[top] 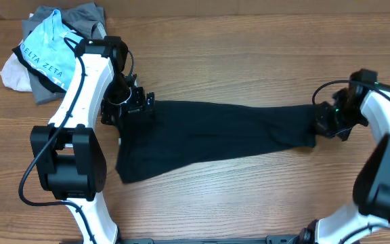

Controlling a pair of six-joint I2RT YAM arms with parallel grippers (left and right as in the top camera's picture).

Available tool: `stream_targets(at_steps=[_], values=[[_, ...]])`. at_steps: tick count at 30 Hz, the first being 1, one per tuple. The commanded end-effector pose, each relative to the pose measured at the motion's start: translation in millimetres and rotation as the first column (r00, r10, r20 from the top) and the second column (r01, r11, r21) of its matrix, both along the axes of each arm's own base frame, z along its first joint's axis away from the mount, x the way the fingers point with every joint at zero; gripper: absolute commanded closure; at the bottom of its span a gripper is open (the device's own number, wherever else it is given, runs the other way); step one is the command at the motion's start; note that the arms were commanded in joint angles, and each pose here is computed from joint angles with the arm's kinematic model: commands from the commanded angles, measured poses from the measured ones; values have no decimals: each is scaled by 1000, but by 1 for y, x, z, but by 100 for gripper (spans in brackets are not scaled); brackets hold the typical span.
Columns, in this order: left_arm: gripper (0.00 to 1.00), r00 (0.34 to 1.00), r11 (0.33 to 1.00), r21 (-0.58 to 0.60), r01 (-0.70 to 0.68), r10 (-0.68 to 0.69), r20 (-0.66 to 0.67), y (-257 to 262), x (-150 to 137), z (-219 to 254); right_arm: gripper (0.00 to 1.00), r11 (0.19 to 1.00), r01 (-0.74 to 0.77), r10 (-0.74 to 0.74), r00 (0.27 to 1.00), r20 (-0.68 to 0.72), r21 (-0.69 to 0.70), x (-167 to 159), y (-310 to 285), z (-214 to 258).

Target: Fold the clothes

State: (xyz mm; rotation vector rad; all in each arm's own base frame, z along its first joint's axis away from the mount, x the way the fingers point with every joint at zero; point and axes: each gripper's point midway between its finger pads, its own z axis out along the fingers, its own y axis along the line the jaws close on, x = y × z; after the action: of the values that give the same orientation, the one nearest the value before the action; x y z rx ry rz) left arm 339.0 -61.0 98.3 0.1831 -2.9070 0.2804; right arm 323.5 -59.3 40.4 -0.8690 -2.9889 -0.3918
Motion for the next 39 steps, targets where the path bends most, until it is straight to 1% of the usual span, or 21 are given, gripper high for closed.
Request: stream_targets(at_steps=[1,4,9,11,15,26,34,39], values=[[0,999,1000,-19,21,-21,49,-3,6,10,96,984,24,-12,998,67,-179,5,-7,37],[0,999,1000,-19,21,-21,49,-3,6,10,96,973,-21,36,997,61,-229,3,5,43],[0,999,1000,-19,22,-21,49,-3,6,10,96,952,-90,101,995,25,-293,1,31,41],[0,999,1000,-19,21,-21,49,-3,6,10,96,946,-136,154,987,42,-294,6,52,41],[0,999,1000,-19,22,-21,49,-3,6,10,96,941,-172,195,980,50,-293,8,72,41],[0,999,1000,-19,21,-21,49,-3,6,10,96,929,-232,258,964,58,-287,8,110,36],[0,999,1000,-19,21,-21,46,-3,5,10,96,914,-288,314,948,49,-286,-4,128,12],[0,999,1000,-19,21,-21,46,-3,5,10,96,921,-316,343,935,87,-230,-5,148,2]])
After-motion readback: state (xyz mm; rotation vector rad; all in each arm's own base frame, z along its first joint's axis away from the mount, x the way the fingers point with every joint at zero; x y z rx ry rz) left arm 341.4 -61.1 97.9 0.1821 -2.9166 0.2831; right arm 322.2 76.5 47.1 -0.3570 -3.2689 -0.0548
